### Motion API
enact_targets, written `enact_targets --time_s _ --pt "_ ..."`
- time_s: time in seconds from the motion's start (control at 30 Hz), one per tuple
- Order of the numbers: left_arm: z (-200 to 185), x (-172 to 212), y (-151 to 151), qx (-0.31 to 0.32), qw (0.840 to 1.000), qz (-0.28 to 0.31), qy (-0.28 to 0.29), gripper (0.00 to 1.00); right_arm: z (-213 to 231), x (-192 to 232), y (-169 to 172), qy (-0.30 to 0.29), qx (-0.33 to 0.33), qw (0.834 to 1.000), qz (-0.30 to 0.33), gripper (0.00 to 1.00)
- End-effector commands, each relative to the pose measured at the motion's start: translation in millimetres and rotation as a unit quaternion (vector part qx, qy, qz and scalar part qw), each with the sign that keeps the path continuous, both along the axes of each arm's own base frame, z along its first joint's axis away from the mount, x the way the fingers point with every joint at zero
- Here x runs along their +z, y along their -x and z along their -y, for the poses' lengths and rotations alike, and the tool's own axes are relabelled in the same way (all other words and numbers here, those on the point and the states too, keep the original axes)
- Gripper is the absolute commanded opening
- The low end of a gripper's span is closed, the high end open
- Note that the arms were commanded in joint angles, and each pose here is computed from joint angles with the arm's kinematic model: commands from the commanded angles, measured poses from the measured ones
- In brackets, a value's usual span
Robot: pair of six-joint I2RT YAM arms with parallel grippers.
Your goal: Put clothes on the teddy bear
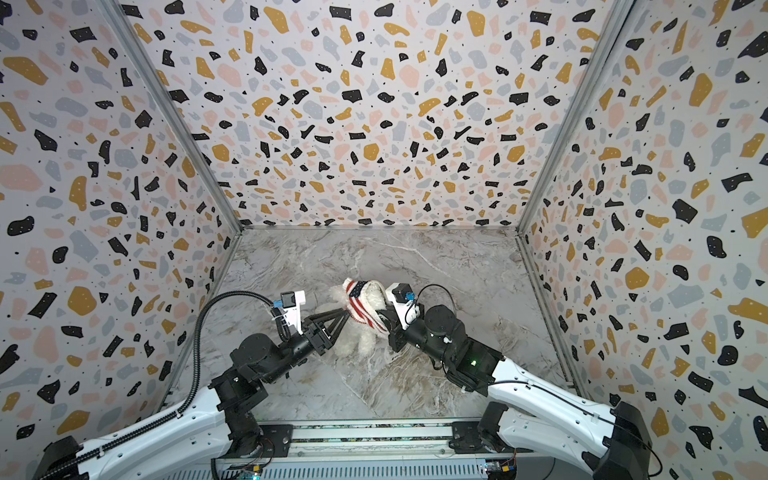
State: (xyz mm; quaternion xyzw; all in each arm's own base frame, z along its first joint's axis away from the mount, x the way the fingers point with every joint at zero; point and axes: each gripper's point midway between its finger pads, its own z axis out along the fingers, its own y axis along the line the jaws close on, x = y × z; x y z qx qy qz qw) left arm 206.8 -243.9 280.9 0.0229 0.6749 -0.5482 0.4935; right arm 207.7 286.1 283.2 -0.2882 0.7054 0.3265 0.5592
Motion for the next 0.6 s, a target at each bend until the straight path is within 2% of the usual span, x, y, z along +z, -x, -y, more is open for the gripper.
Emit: enact_targets --time_s 0.0,0.1,0.23,0.37,0.57 --pt "-3 16 0 0.006 0.999 0.018 0.032 0.60 13 45 -7 -0.076 -0.042 0.996 0.033 0.00" --pt "3 11 -3 0.005 1.000 0.011 0.023 0.62 14 44 -7 -0.081 -0.045 0.995 0.030 0.00" --pt "14 8 -6 -0.003 1.000 0.002 0.020 0.58 14 43 -8 -0.091 -0.048 0.994 0.026 0.00" --pt "22 9 -5 -0.015 0.999 0.002 0.031 0.51 15 42 -11 -0.095 -0.056 0.994 0.025 0.00" --pt "31 16 0 -0.041 0.998 0.002 0.057 0.48 15 35 -15 -0.091 -0.072 0.993 0.016 0.00"
